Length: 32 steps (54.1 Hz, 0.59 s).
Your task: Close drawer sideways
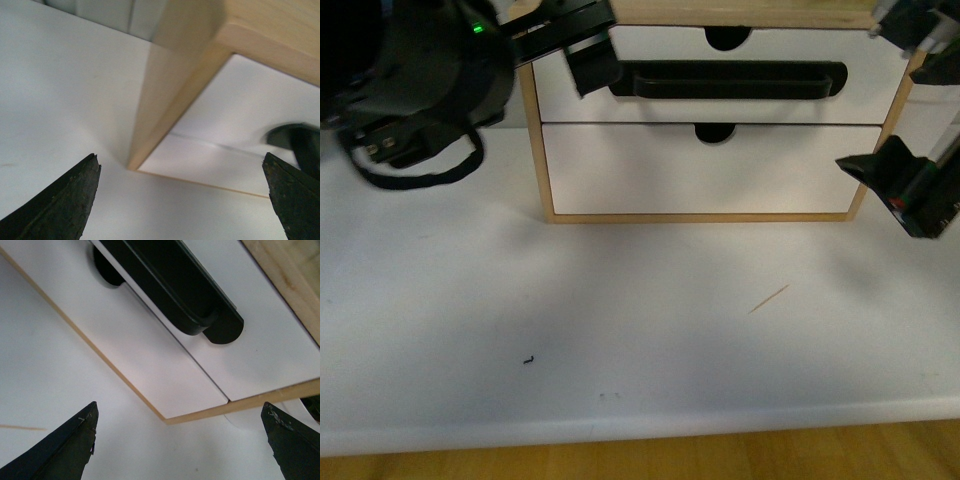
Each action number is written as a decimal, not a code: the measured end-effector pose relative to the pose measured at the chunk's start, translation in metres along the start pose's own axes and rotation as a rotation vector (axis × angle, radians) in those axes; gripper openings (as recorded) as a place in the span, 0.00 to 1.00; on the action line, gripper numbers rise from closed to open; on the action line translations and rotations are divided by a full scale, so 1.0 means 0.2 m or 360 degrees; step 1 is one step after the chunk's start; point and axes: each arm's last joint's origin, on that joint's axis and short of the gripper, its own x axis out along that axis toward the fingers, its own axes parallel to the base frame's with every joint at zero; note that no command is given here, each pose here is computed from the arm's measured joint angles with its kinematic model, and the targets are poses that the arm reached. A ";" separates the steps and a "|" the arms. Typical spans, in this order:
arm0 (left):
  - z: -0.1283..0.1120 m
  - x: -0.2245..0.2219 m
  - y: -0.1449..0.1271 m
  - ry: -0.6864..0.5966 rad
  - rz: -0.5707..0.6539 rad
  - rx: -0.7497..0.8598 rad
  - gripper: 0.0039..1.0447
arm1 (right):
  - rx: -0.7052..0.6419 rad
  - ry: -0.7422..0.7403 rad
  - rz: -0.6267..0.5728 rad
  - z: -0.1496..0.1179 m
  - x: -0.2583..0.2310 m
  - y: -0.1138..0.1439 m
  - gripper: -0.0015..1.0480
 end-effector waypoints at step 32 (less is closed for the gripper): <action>-0.31 -0.84 0.40 -0.0246 0.0438 0.0041 0.95 | 0.0427 -0.0122 -0.0129 -0.30 -0.93 0.31 0.91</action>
